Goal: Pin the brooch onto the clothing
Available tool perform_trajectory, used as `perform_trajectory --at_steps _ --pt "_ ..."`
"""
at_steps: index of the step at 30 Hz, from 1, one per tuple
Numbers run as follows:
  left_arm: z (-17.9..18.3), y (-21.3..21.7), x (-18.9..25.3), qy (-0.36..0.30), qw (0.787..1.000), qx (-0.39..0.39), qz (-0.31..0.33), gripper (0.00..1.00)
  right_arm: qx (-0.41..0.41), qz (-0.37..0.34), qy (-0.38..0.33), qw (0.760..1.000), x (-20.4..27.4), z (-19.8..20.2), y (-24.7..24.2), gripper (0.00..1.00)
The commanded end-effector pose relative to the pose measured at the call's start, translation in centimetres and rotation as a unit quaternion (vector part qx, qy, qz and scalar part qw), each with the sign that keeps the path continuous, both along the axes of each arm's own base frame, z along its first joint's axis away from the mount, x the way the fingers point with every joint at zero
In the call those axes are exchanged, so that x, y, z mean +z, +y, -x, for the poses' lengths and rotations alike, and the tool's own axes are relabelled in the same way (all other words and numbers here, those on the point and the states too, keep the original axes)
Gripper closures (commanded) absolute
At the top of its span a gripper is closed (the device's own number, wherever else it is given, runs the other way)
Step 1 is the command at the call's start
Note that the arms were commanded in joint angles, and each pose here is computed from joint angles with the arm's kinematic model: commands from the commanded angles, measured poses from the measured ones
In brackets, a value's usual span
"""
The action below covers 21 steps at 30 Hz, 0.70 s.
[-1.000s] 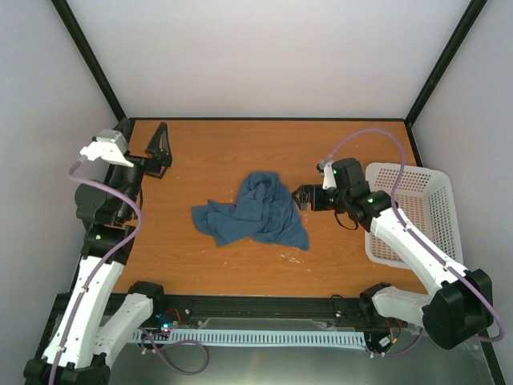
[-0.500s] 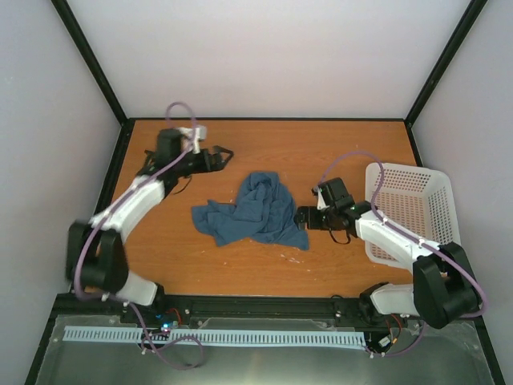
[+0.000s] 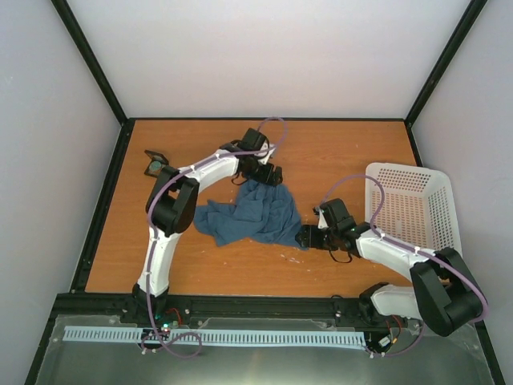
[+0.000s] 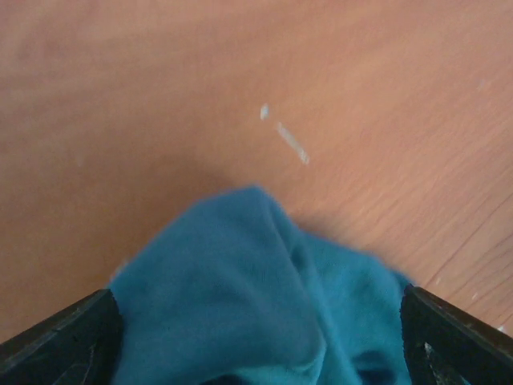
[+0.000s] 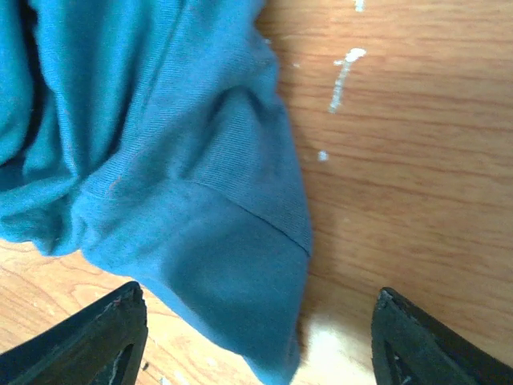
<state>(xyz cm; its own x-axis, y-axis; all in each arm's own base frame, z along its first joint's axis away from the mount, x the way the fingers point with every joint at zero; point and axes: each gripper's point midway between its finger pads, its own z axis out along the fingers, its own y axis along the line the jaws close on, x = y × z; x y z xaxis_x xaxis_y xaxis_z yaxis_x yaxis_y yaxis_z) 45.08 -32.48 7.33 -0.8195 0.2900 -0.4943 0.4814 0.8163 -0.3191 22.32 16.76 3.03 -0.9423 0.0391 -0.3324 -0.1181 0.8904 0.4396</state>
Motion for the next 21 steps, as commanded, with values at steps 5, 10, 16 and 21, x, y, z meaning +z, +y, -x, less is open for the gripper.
perform_trajectory --at_steps 5,10,16,21 --pt "3.0 1.2 -1.4 0.021 1.000 -0.012 -0.012 0.30 0.026 -0.065 -0.006 0.998 -0.4 -0.7 3.4 0.46" --pt "2.0 2.7 3.3 -0.049 0.998 0.008 -0.028 0.59 0.007 0.000 -0.020 1.000 0.5 -3.1 2.3 0.97" --pt "1.3 5.8 20.3 -0.239 0.970 0.049 0.008 0.71 -0.049 0.045 -0.210 0.976 14.3 -9.1 -0.7 0.97" --pt "5.5 8.9 34.6 -0.394 0.915 0.055 0.066 0.89 -0.097 0.061 -0.406 0.907 32.0 -11.1 -4.7 0.97"
